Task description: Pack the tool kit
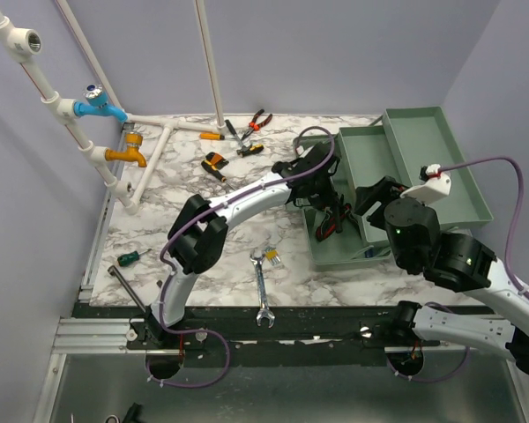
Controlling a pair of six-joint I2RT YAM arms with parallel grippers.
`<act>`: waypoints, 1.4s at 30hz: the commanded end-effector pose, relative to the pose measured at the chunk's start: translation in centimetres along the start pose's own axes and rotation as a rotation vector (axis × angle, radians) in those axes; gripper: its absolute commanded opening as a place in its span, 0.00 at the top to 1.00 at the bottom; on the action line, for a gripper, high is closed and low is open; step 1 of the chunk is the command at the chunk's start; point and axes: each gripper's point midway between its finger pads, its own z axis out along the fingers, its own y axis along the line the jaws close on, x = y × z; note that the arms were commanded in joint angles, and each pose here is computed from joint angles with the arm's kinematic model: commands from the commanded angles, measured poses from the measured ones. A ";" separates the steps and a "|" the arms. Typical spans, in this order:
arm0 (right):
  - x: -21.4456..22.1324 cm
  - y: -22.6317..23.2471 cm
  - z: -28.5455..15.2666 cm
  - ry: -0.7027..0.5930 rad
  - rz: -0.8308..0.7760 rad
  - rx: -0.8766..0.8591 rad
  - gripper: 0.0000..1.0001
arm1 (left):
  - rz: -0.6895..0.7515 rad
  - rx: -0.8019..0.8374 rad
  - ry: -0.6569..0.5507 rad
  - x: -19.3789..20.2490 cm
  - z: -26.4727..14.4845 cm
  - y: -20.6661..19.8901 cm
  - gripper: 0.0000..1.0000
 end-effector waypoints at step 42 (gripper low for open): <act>10.6 14.1 5.9 0.287 -0.333 -0.247 0.31 | 0.148 -0.261 -0.732 -8.1 -28.2 18.1 0.01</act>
